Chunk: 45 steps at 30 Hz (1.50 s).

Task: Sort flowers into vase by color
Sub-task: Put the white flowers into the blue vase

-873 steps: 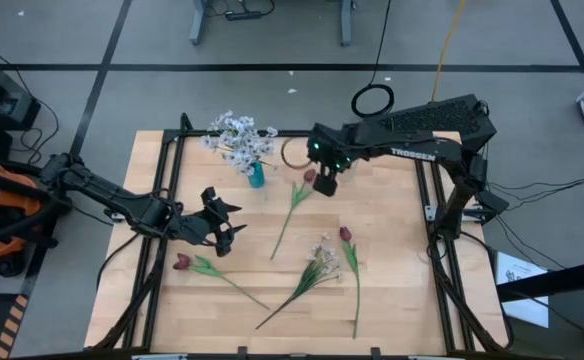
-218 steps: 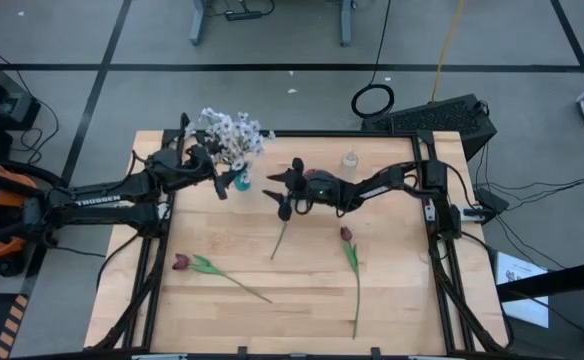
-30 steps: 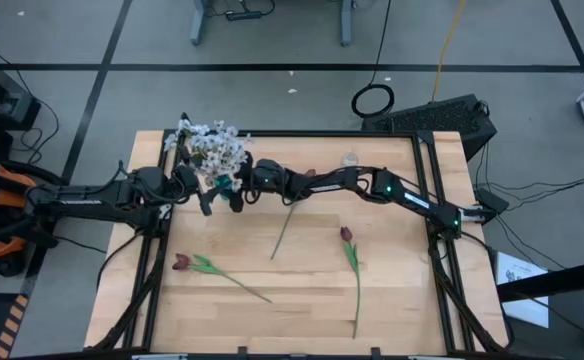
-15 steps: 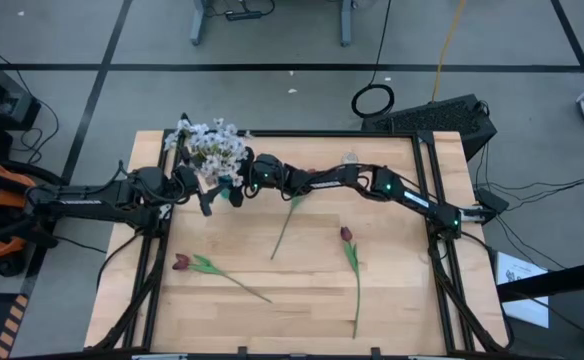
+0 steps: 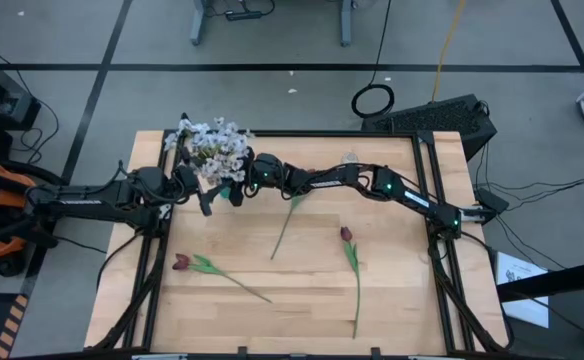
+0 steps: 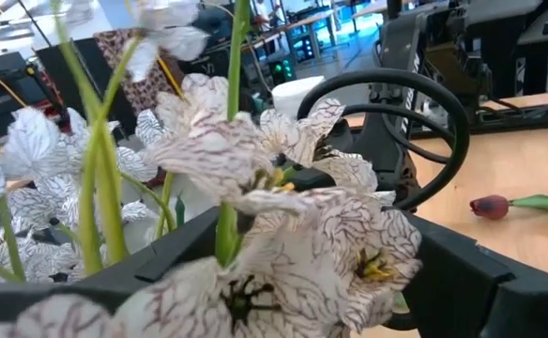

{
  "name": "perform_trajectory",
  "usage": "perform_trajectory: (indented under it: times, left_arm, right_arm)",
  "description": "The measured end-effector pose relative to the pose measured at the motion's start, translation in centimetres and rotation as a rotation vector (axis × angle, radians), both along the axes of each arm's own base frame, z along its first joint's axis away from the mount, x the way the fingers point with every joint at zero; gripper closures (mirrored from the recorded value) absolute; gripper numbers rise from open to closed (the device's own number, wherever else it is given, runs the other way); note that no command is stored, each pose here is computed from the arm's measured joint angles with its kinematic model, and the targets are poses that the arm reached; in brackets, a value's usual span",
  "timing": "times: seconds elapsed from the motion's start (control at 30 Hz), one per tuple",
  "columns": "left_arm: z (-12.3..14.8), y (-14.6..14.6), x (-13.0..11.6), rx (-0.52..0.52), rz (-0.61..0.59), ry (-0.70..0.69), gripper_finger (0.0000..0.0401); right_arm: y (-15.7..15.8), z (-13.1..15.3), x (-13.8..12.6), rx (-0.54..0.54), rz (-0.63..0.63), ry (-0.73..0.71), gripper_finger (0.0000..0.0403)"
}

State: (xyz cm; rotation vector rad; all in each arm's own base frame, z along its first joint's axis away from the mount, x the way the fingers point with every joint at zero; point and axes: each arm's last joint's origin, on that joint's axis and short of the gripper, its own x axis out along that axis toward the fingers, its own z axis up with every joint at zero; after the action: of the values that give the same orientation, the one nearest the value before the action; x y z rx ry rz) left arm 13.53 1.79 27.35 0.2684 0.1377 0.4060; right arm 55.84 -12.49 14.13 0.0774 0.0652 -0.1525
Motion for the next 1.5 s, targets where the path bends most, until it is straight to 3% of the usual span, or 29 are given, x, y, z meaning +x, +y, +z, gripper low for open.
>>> perform_trajectory:
  times: [0.83,1.03,1.3,1.5]
  left_arm:
    - [0.7,0.2,0.9,0.044,0.014,-0.071,0.0113]
    - [0.4,0.0,0.9,-0.019,-0.065,-0.059,0.0113]
    - [-0.4,0.0,0.8,-0.096,-0.053,0.001,0.0113]
    - [-0.8,0.0,0.2,-0.099,-0.022,0.039,0.0113]
  right_arm:
    - [-2.8,2.9,-1.9,-0.042,-0.081,0.239,0.0262]
    - [-2.8,2.8,-2.0,-0.030,-0.087,0.244,0.0262]
    - [-3.0,2.5,-2.2,-0.015,-0.089,0.275,0.0262]
    - [-3.3,2.4,-2.3,-0.004,-0.093,0.288,0.0262]
